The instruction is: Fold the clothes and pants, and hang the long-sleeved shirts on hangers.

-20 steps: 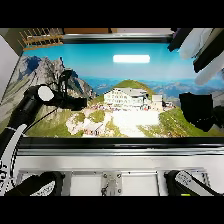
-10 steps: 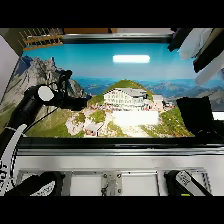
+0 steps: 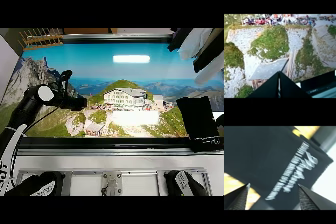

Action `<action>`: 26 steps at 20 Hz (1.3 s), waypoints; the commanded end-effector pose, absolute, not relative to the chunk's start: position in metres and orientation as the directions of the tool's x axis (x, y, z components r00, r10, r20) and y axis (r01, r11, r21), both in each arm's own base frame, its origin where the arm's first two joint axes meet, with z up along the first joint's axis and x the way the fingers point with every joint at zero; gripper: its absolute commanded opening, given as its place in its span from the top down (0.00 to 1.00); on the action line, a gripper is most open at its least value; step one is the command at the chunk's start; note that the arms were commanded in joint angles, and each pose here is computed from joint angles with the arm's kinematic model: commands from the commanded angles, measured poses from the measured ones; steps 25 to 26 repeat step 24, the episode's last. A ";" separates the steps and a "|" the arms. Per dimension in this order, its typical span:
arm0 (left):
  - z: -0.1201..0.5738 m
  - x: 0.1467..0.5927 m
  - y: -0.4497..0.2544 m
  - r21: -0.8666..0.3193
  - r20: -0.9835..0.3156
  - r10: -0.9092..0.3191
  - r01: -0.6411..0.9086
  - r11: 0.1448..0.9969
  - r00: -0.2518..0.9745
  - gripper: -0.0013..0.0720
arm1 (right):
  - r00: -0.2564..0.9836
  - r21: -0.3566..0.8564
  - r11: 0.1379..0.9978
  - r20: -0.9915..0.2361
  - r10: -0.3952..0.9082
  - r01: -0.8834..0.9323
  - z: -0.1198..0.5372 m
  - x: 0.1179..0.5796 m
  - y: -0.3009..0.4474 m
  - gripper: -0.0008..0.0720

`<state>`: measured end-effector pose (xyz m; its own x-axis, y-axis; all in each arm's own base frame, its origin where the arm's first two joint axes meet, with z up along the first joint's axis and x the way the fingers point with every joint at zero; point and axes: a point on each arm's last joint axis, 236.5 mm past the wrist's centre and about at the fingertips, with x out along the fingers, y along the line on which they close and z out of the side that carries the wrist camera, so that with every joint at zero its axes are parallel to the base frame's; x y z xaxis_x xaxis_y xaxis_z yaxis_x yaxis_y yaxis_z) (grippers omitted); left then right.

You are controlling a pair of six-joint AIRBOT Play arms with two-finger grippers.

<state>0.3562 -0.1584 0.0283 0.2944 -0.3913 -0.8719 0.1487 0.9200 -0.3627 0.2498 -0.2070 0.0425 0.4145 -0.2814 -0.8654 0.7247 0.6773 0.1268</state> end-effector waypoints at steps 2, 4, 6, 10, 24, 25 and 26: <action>0.028 0.356 -0.159 -0.362 -0.872 -0.391 0.149 0.920 0.294 0.97 | 0.635 0.301 0.825 -0.767 -0.090 0.479 0.086 0.301 -0.101 0.09; 0.028 0.356 -0.159 -0.362 -0.872 -0.391 0.149 0.920 0.295 0.97 | 0.639 0.323 0.889 -0.768 0.046 0.324 0.081 0.311 -0.040 0.09; 0.028 0.356 -0.159 -0.362 -0.872 -0.391 0.149 0.920 0.295 0.97 | 0.600 0.322 0.929 -0.785 0.152 0.185 0.068 0.309 0.012 0.09; 0.028 0.356 -0.159 -0.362 -0.872 -0.391 0.149 0.920 0.295 0.97 | 0.522 0.319 0.948 -0.808 0.273 -0.001 0.054 0.299 0.076 0.09; 0.028 0.356 -0.158 -0.362 -0.872 -0.391 0.149 0.920 0.295 0.97 | 0.489 0.318 0.947 -0.820 0.298 -0.043 0.047 0.295 0.092 0.97; 0.028 0.356 -0.158 -0.362 -0.872 -0.391 0.149 0.920 0.295 0.97 | 0.489 0.318 0.947 -0.820 0.298 -0.043 0.047 0.295 0.092 0.97; 0.028 0.356 -0.158 -0.362 -0.872 -0.391 0.149 0.920 0.295 0.97 | 0.489 0.318 0.947 -0.820 0.298 -0.043 0.047 0.295 0.092 0.97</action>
